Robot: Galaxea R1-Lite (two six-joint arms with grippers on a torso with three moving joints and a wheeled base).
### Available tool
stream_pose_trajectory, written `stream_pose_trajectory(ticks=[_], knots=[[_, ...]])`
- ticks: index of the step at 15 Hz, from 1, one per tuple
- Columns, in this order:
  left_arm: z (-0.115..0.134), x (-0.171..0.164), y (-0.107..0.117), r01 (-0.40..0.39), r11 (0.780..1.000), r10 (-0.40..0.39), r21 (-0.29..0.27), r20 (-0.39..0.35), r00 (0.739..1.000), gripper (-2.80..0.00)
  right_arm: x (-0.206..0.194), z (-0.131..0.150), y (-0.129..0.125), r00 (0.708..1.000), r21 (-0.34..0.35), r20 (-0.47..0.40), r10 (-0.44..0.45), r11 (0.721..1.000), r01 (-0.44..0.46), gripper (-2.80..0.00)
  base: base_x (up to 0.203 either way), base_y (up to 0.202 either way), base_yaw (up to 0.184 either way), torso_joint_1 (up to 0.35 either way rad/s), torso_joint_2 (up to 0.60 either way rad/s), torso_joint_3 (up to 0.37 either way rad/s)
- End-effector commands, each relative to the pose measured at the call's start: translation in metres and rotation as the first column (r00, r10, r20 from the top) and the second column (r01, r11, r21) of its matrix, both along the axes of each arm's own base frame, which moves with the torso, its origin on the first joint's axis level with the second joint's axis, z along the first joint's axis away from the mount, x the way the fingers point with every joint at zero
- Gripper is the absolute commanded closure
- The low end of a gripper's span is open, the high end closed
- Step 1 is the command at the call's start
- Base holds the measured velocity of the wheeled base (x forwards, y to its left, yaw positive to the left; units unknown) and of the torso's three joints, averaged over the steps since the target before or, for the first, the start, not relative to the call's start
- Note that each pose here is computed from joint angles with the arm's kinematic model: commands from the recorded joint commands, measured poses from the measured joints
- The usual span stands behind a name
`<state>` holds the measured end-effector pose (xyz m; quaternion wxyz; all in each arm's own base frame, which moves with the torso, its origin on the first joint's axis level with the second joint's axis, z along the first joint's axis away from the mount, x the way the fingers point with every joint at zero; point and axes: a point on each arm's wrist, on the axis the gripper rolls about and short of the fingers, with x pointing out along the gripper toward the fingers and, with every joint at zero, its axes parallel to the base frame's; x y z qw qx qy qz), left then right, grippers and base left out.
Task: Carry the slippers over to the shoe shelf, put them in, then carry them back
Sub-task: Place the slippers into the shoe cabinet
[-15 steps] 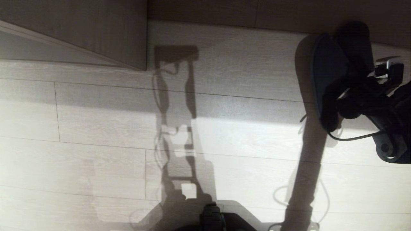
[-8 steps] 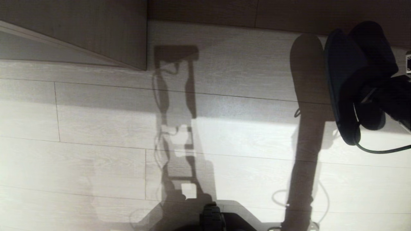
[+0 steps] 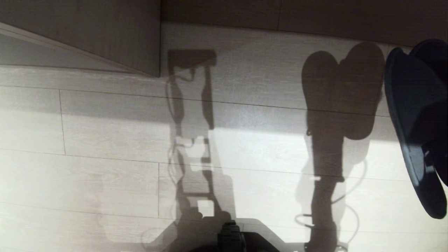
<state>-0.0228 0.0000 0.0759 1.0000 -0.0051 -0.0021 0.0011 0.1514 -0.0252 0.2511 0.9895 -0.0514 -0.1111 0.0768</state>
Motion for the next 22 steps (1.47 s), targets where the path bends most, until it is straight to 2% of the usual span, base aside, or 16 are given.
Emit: stream_pose_trajectory(ticks=[1, 5, 8, 11, 14, 16, 19, 22], knots=[[0.000, 0.000, 0.000, 0.001, 1.000, -0.001, -0.001, 0.000, 1.000, 0.00, -0.040, 0.009, 0.009, 0.996, -0.023, 0.094, 0.001, 1.000, 0.001, 0.00, 0.000, 0.000, 0.000, 0.000, 0.00, 0.000], [0.000, 0.000, 0.000, -0.001, 1.000, 0.001, -0.001, 0.000, 1.000, 0.00, -0.085, -0.001, 0.019, 0.995, -0.092, 0.098, -0.007, 0.996, 0.016, 0.00, 0.000, 0.000, 0.000, 0.000, 0.00, 0.000], [0.000, 0.000, 0.000, -0.001, 1.000, 0.001, -0.001, 0.000, 1.000, 0.00, -0.112, -0.016, 0.026, 0.999, -0.112, 0.048, 0.023, 0.994, -0.018, 0.00, 0.000, 0.000, 0.000, 0.000, 0.00, 0.000], [0.000, 0.000, 0.000, -0.001, 1.000, 0.001, -0.001, 0.001, 1.000, 0.00, -0.142, -0.025, 0.034, 0.992, -0.116, 0.030, 0.124, 0.986, -0.120, 0.00, 0.000, 0.000, 0.000, 0.000, 0.00, 0.000], [0.000, 0.000, 0.000, 0.001, 1.000, -0.001, -0.001, 0.003, 1.000, 0.00, -0.160, -0.026, 0.037, 0.972, -0.103, 0.046, 0.231, 0.969, -0.226, 0.00, 0.000, 0.000, 0.000, 0.000, 0.00, 0.000], [0.000, 0.000, 0.000, 0.001, 1.000, -0.001, -0.001, 0.000, 1.000, 0.00, -0.174, -0.032, 0.036, 0.982, -0.064, 0.003, 0.188, 0.980, -0.188, 0.00, 0.000, 0.000, 0.000, 0.000, 0.00, 0.000], [0.000, 0.000, 0.000, -0.001, 1.000, 0.001, -0.001, 0.000, 1.000, 0.00, -0.192, -0.044, 0.032, 0.985, -0.040, 0.030, 0.171, 0.985, -0.170, 0.00, 0.000, 0.000, 0.000, 0.000, 0.00, 0.000], [0.000, 0.000, 0.000, 0.000, 1.000, 0.000, -0.001, 0.000, 1.000, 0.00, -0.190, -0.076, 0.030, 0.996, -0.016, -0.024, 0.088, 0.996, -0.089, 0.00, 0.000, 0.000, 0.000, 0.000, 0.00, 0.000]])
